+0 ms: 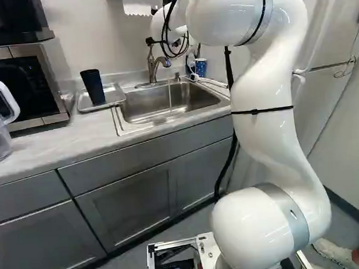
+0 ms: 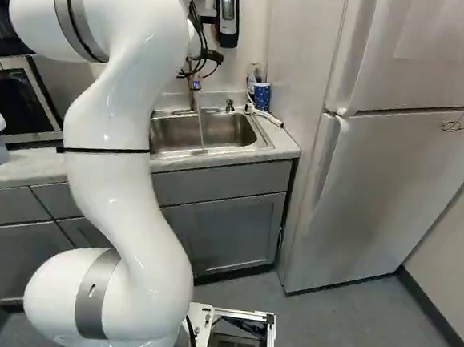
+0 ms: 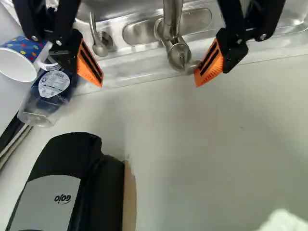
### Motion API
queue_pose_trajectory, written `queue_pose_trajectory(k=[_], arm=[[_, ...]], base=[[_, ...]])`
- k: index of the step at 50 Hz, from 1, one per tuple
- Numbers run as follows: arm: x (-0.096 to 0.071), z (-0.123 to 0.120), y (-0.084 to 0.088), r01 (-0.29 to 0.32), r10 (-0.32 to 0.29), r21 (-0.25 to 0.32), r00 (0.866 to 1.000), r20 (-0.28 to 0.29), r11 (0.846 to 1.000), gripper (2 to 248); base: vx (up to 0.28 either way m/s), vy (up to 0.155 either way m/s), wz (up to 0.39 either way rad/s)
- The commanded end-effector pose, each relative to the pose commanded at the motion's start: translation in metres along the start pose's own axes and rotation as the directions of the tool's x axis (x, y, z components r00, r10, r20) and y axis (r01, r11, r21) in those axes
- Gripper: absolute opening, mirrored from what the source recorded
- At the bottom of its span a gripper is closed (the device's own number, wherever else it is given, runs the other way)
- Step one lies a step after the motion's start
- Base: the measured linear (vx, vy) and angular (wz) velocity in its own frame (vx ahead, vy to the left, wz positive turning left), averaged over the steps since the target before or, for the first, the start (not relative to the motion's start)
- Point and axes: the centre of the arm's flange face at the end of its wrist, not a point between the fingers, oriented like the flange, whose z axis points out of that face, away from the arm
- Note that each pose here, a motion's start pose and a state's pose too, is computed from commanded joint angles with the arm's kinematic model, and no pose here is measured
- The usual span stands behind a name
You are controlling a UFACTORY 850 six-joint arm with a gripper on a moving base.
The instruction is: Rinse the cup and place it in the tray
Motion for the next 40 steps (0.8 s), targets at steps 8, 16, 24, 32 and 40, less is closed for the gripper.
queue_pose_trajectory(k=[8,16,24,32,40], arm=[[-0.001,-0.004,0.0,0.0,0.0,0.0,1.0,0.004,1.0,247],[-0.003,-0.01,-0.001,0.0,0.0,-0.002,1.0,0.019,1.0,247],[-0.007,-0.022,-0.002,0.001,-0.001,-0.005,0.999,0.05,1.0,247],[-0.012,-0.037,-0.003,0.002,-0.001,-0.009,0.996,0.085,1.0,247],[-0.017,-0.053,-0.004,0.004,-0.002,-0.012,0.993,0.117,1.0,247]], base=[[0.0,0.0,0.0],[0.0,0.0,0.0],[0.0,0.0,0.0],[0.0,0.0,0.0],[0.0,0.0,0.0]])
